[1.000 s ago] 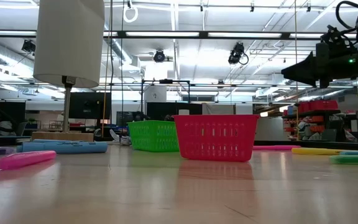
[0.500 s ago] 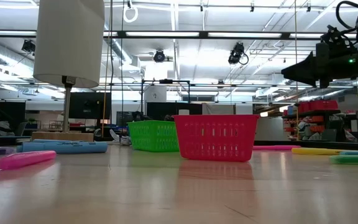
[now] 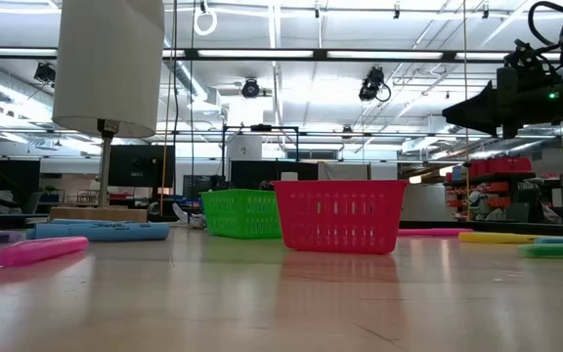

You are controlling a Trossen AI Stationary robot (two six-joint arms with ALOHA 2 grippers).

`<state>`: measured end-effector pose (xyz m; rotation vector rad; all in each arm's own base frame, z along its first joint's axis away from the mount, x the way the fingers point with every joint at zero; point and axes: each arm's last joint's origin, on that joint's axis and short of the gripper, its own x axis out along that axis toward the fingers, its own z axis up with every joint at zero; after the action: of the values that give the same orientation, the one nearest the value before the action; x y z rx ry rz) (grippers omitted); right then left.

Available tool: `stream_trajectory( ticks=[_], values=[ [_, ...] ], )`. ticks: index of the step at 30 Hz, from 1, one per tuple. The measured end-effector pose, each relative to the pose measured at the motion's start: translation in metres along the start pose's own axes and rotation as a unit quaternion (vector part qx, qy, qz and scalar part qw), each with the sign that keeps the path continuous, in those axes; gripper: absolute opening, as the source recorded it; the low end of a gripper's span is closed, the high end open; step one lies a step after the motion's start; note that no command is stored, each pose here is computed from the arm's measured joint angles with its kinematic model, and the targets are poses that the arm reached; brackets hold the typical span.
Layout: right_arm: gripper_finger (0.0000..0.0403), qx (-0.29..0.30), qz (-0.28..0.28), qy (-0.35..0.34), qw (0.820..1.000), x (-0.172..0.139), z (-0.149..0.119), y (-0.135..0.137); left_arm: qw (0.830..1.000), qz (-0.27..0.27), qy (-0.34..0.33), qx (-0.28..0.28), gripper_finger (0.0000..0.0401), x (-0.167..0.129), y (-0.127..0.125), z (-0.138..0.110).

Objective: Pick & Place Markers
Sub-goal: Put the bottom pink pen into the red bin

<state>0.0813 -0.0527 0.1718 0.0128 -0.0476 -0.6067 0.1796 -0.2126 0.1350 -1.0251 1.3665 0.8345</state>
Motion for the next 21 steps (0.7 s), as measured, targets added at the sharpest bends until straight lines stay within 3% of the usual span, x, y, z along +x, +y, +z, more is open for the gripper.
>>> stream_trajectory(
  ticks=[12, 21],
  values=[
    [0.0176, 0.000, 0.000, 0.000, 1.000, 0.000, 0.000, 0.000, 0.998, -0.053, 0.028, -0.017, 0.0037, -0.036, 0.000, -0.001],
    [0.0176, 0.000, 0.000, 0.000, 1.000, 0.000, 0.000, 0.000, 0.998, -0.055, 0.043, -0.005, 0.0036, -0.067, -0.010, -0.008]
  ],
)
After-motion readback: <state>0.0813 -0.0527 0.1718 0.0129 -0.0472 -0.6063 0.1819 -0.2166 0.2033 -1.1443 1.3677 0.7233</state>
